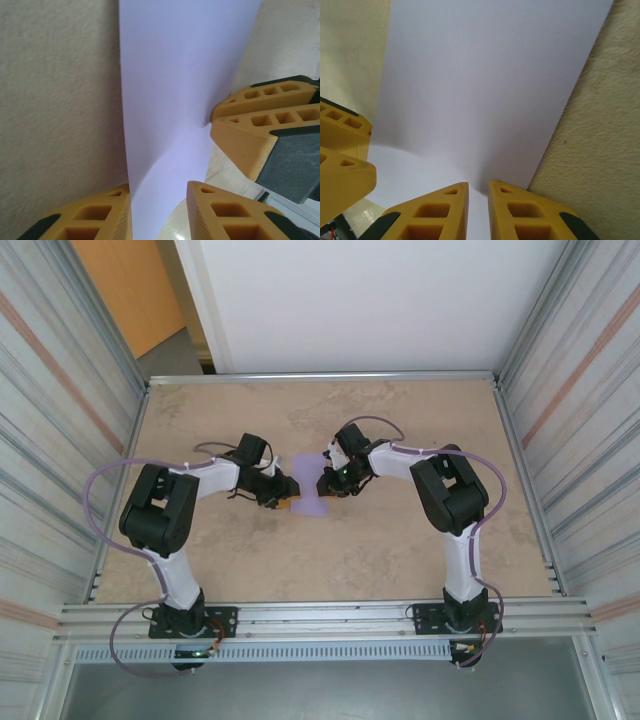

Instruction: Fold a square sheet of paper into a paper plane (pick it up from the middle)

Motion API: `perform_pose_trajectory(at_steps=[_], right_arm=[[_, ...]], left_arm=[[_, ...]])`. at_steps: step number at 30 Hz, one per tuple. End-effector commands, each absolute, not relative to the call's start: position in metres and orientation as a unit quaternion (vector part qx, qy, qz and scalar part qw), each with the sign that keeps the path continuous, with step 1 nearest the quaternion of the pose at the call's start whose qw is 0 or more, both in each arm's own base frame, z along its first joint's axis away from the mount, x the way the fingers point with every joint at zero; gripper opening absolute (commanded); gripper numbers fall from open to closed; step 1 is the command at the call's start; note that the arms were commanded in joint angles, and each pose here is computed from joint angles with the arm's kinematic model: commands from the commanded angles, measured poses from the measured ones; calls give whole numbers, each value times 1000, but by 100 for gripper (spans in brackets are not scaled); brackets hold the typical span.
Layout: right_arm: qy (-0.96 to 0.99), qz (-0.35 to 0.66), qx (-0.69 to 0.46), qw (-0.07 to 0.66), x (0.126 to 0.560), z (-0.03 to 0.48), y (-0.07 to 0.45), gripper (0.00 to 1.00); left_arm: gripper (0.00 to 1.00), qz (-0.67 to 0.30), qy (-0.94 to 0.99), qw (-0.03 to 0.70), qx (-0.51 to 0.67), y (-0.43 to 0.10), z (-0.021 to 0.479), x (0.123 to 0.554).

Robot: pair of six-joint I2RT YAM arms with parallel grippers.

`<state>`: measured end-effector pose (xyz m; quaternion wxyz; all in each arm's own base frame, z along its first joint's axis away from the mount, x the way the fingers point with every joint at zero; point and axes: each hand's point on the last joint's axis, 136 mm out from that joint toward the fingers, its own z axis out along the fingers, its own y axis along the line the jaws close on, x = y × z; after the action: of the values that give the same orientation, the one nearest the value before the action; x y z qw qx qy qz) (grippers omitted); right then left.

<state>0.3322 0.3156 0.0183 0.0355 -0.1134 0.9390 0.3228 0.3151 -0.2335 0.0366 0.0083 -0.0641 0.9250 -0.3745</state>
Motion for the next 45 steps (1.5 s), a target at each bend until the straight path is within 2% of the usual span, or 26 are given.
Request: perform_pose_trajectory(at_steps=[1, 10, 16, 22, 26, 34, 45], right_arm=[[953, 285, -100, -4, 316, -10, 295, 19], [949, 295, -107, 2, 316, -7, 298, 22], [948, 299, -110, 15, 320, 0, 299, 25], [939, 310, -130, 75, 335, 33, 304, 34], [930, 288, -176, 142, 338, 57, 306, 44], [898, 206, -312, 233, 308, 69, 333, 49], [873, 132, -388, 265, 291, 44, 360, 54]], left_arm=[[32, -397, 915, 3, -65, -239, 40, 324], [24, -395, 916, 2, -67, -236, 32, 346], [15, -396, 915, 2, -71, -235, 29, 353], [4, -397, 914, -5, -84, -235, 29, 350], [3, -399, 912, -9, -98, -235, 32, 348], [2, -411, 901, -32, -135, -239, 38, 346], [2, -407, 900, -45, -147, -238, 37, 344]])
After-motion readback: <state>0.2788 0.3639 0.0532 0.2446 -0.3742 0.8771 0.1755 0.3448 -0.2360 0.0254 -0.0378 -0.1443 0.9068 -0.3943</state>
